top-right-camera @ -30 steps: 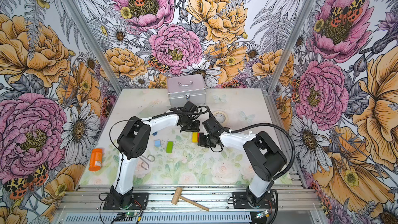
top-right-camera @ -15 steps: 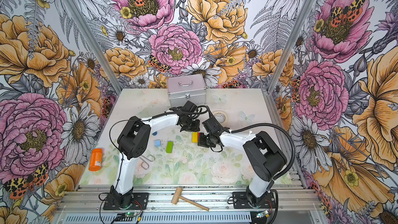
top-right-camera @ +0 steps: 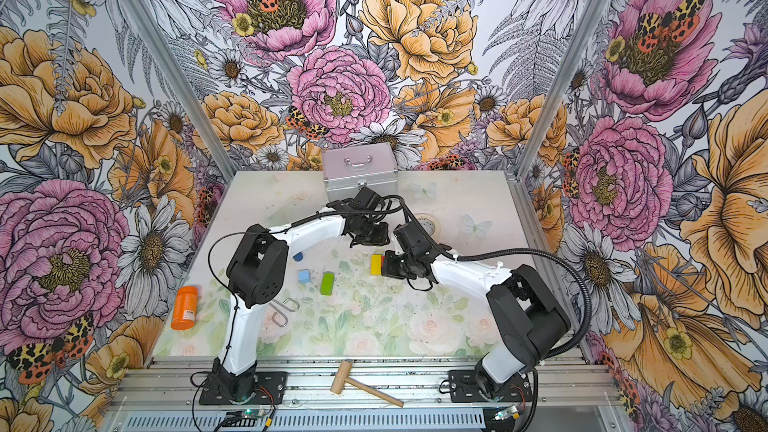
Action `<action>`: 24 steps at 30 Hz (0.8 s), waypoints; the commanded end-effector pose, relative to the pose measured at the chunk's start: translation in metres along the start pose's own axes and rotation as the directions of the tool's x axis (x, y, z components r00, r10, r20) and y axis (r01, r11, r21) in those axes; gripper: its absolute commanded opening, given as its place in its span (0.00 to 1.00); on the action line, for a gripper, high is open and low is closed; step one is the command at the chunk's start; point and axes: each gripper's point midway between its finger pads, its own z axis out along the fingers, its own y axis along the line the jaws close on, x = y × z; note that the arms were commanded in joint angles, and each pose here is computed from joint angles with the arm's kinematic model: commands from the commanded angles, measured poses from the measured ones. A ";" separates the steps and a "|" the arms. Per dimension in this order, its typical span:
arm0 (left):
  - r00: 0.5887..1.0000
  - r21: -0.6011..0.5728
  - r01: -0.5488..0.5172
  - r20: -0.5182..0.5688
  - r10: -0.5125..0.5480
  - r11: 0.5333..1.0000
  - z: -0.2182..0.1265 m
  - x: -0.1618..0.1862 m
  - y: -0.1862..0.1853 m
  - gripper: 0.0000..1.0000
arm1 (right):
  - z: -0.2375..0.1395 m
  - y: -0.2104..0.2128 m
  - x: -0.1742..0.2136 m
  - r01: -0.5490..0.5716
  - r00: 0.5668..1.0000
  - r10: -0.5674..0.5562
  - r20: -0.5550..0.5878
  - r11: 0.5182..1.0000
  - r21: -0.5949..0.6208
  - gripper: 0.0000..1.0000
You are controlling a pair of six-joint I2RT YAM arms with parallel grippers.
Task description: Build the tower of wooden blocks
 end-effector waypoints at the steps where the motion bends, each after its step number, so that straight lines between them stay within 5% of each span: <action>1: 0.997 -0.040 0.008 0.075 -0.005 0.999 -0.037 -0.022 0.009 0.20 | -0.020 0.012 -0.010 0.030 0.998 -0.030 0.051 1.000 0.005 0.00; 13: 0.987 -0.308 0.041 0.161 0.010 0.951 -0.168 0.015 0.076 0.37 | -0.058 0.022 -0.023 0.098 0.987 -0.103 0.126 0.994 0.045 0.00; 24: 0.999 -0.419 0.043 0.008 -0.044 0.907 -0.160 0.113 0.094 0.49 | -0.065 0.021 -0.024 0.120 0.982 -0.125 0.144 0.992 0.048 0.01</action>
